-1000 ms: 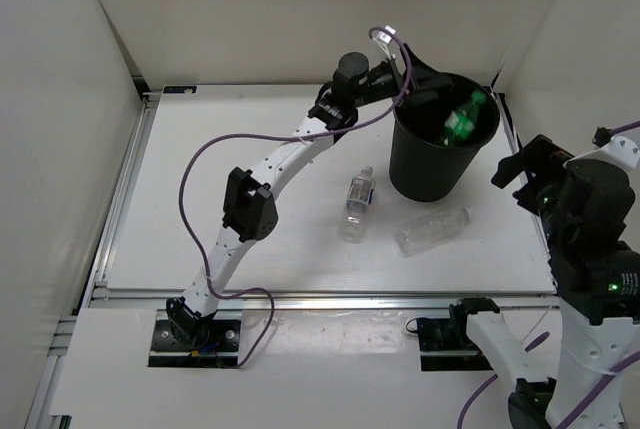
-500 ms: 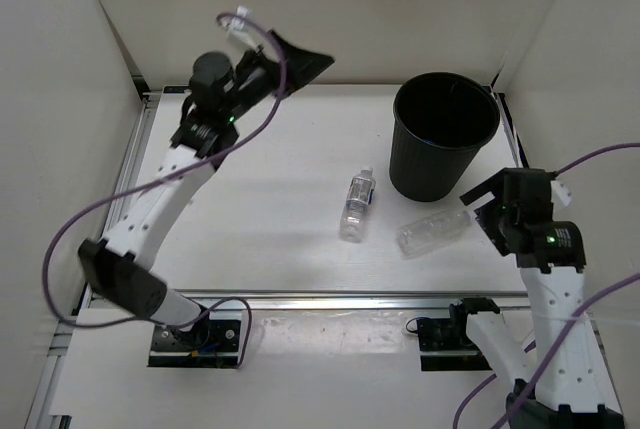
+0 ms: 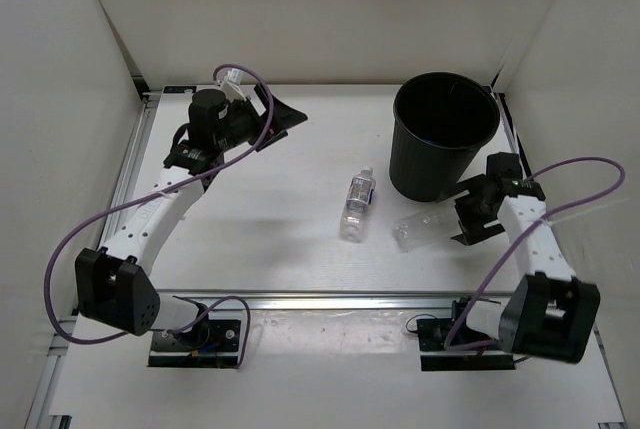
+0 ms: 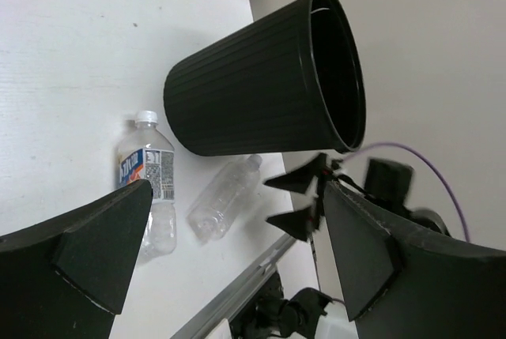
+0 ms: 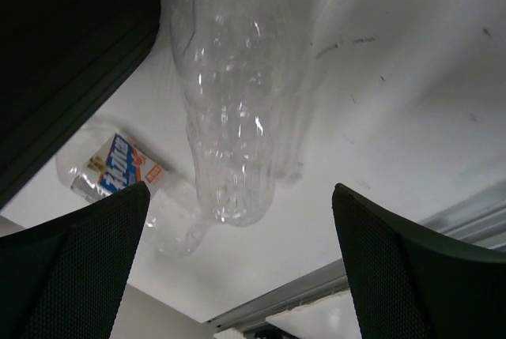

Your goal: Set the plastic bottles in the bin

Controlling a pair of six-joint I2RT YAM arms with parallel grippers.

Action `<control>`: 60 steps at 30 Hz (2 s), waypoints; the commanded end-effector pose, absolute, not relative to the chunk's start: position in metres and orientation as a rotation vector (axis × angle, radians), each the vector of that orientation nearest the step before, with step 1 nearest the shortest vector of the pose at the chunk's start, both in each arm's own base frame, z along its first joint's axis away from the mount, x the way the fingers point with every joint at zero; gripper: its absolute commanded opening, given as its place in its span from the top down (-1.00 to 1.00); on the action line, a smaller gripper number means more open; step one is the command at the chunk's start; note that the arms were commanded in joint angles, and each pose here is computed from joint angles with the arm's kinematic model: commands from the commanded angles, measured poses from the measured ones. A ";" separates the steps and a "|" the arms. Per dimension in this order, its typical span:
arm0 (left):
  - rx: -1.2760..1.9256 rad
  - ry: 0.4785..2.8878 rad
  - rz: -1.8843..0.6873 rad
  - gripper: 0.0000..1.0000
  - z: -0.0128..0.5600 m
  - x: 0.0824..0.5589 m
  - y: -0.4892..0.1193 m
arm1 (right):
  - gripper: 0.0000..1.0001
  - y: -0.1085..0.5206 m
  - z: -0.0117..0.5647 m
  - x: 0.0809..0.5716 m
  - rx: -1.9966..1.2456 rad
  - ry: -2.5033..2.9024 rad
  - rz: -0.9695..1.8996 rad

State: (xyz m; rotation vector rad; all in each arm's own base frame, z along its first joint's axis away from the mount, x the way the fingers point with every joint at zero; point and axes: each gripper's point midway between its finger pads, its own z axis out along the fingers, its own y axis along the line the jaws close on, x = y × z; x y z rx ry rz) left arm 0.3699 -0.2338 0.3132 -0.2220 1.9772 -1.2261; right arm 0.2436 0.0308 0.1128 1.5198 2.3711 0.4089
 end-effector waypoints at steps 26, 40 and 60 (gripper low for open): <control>-0.192 2.060 -1.314 -1.00 0.300 0.381 -0.235 | 0.74 0.042 0.140 0.210 1.534 2.574 0.480; 0.098 2.088 -1.343 -1.00 0.288 0.388 -0.291 | 0.87 -0.020 0.444 0.324 0.916 1.790 0.430; 0.425 2.348 -1.200 -1.00 0.159 0.345 -0.365 | -0.98 0.012 0.442 0.329 0.595 1.849 0.478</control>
